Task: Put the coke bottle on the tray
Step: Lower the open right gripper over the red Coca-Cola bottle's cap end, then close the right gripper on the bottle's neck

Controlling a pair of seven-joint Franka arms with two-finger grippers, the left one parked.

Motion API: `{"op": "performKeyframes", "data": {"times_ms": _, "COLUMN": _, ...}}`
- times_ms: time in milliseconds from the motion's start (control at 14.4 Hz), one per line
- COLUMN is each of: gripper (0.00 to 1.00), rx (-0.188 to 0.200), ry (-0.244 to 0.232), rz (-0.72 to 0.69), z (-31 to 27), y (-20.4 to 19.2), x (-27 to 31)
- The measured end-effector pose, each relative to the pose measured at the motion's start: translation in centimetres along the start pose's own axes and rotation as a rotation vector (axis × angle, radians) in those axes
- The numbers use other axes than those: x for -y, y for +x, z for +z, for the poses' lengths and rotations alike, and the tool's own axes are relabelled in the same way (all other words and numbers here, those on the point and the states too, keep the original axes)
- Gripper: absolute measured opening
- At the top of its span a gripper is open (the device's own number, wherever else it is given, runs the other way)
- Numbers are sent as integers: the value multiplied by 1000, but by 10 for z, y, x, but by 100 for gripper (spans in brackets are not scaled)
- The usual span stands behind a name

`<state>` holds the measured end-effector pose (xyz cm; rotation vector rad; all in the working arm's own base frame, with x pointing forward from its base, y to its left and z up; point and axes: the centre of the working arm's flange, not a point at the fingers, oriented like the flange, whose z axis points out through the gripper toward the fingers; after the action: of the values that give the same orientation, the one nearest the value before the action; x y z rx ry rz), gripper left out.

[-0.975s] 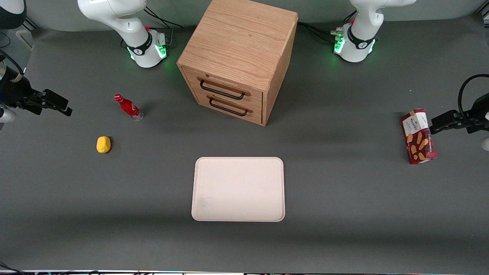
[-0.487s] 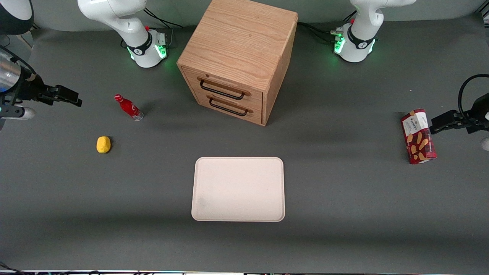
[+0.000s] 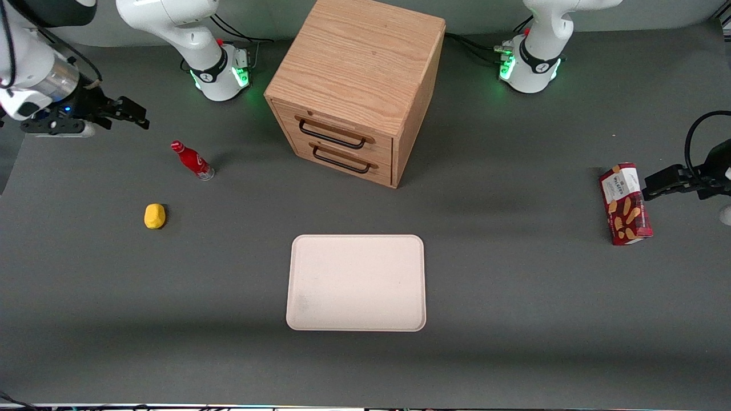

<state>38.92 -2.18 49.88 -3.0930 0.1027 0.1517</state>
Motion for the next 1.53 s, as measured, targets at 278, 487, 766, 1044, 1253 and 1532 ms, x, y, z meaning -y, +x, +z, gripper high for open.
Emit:
{"op": "performKeyframes", "data": {"times_ms": 278, "gripper": 100, "rx": -10, "ry": 6, "rz": -21, "z": 44, "y": -26, "x": 2}}
{"op": "performKeyframes", "data": {"times_ms": 487, "gripper": 100, "rx": -33, "ry": -3, "rz": -34, "z": 65, "y": -33, "x": 3}}
{"op": "performKeyframes", "data": {"times_ms": 766, "gripper": 100, "rx": -96, "ry": -18, "rz": -53, "z": 102, "y": -31, "x": 5}}
{"op": "performKeyframes", "data": {"times_ms": 1044, "gripper": 100, "rx": -93, "ry": -18, "rz": -34, "z": 143, "y": -18, "x": 0}}
{"op": "performKeyframes", "data": {"times_ms": 1253, "gripper": 100, "rx": -42, "ry": -23, "rz": -13, "z": 167, "y": -13, "x": -7}}
{"op": "performKeyframes", "data": {"times_ms": 1532, "gripper": 100, "rx": -13, "ry": -27, "rz": -6, "z": 177, "y": -12, "x": -10}}
